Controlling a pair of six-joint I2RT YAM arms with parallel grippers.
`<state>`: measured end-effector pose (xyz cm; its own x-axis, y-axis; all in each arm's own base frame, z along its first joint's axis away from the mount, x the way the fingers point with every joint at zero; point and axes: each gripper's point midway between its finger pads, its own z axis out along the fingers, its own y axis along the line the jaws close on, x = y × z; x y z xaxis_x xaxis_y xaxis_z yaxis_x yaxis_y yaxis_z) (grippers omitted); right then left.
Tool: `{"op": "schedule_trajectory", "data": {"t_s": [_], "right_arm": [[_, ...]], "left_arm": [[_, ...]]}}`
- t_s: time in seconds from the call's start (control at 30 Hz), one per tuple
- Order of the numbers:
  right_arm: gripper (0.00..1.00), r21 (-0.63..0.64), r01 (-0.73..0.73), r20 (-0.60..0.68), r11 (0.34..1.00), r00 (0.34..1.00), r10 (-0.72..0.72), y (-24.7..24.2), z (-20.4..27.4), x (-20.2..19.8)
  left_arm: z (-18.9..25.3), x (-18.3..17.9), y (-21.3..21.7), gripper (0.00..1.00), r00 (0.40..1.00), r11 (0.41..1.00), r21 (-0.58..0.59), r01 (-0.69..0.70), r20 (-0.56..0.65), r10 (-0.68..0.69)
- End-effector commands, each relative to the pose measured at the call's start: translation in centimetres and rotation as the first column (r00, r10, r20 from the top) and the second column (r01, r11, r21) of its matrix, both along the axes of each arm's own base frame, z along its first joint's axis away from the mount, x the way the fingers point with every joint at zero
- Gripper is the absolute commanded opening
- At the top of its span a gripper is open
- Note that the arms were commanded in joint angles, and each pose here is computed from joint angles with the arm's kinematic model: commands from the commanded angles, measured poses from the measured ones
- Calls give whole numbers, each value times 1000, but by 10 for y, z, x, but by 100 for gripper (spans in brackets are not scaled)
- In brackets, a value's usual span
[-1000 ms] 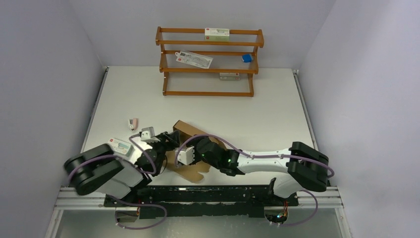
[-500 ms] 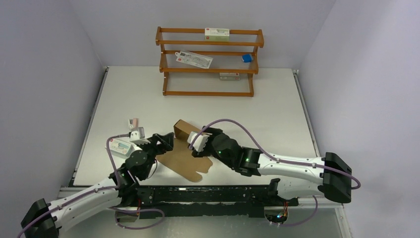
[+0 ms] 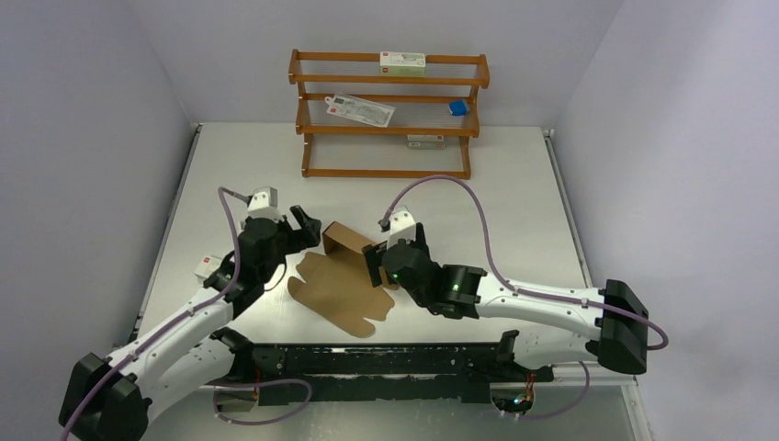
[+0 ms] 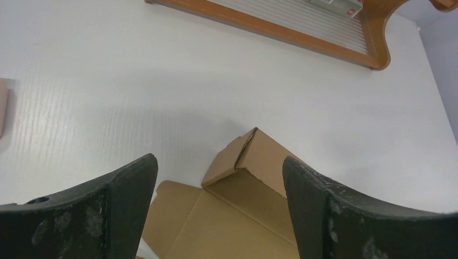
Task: Fold the paper box
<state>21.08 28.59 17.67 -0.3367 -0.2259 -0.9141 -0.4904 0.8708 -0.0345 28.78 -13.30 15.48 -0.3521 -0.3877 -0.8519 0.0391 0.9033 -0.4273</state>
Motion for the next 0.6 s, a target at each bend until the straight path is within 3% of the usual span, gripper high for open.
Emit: {"op": "schedule_trajectory", "data": {"t_s": [0.0,0.17,0.57], "right_arm": [[83,93,258,-195,962,952,-236,-14,-22,-4],[74,143,336,-299,931,911,-283,-9,-35,-9],[54,254,437,-363,863,870,-334,-13,-49,4]], "left_arm": [[11,12,-17,87,993,993,-31,115,-26,-116],[1,30,-24,79,984,986,-56,156,-83,-160],[-24,43,-41,67,957,967,-94,235,-151,-247]]}}
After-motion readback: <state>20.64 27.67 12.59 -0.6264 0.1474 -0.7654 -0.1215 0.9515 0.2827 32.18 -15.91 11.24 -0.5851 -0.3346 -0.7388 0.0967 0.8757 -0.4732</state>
